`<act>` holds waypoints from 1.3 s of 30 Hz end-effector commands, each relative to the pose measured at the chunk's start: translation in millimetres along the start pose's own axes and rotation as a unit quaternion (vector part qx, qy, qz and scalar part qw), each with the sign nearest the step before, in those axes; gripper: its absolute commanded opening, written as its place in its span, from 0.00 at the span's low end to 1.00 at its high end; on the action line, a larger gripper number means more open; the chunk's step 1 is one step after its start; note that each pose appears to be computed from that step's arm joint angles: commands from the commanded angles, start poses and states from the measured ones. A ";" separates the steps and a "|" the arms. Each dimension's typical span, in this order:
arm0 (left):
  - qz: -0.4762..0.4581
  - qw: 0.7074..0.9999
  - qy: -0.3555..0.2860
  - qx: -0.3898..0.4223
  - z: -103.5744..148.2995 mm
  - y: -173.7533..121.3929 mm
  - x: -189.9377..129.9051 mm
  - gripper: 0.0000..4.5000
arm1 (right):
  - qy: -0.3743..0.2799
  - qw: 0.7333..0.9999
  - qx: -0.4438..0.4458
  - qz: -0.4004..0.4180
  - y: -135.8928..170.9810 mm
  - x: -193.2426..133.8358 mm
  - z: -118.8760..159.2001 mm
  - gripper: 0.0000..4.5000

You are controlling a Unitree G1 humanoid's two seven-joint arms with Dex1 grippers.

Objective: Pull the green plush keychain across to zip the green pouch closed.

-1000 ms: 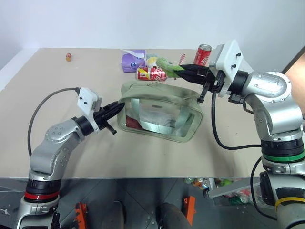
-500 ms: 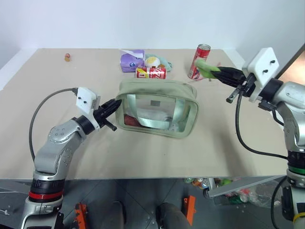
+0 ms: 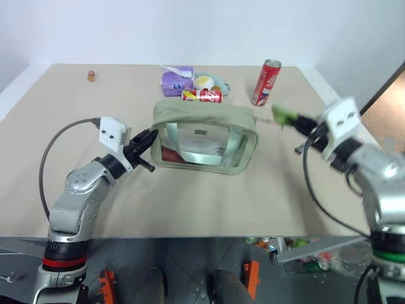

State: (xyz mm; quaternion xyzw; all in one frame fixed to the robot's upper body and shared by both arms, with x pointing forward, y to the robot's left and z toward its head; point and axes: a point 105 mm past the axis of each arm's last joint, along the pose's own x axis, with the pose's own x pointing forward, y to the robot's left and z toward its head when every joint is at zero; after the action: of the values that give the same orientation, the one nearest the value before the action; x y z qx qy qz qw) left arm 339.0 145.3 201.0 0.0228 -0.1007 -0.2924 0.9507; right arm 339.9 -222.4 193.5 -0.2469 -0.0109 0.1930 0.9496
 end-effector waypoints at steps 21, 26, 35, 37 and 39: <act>0.001 1.000 0.006 -0.018 3.4 -3.4 -1.9 0.00 | -0.027 0.999 -0.006 0.016 48.8 30.2 -18.5 0.00; -0.021 0.999 0.023 -0.027 0.1 -5.2 -5.8 0.30 | -0.057 0.997 0.057 0.005 31.0 15.9 -4.7 0.30; -0.021 1.000 0.008 -0.020 26.8 25.3 -17.3 0.97 | -0.122 0.985 0.108 0.060 -4.3 -30.2 38.5 0.96; -0.021 0.999 -0.002 -0.024 35.0 31.1 -22.8 0.99 | -0.120 0.984 0.117 0.058 -13.0 -37.3 43.1 0.98; -0.009 1.000 -0.005 -0.025 40.4 39.1 -31.2 0.99 | -0.103 0.985 0.119 0.065 -17.7 -45.5 42.0 0.98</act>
State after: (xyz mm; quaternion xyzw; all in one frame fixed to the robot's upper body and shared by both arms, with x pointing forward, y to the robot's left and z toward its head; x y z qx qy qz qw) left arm 331.7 184.1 222.9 -0.0025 -0.0736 -0.3136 0.9467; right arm 308.6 -232.3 222.7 -0.1014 -0.0478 0.2731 0.9554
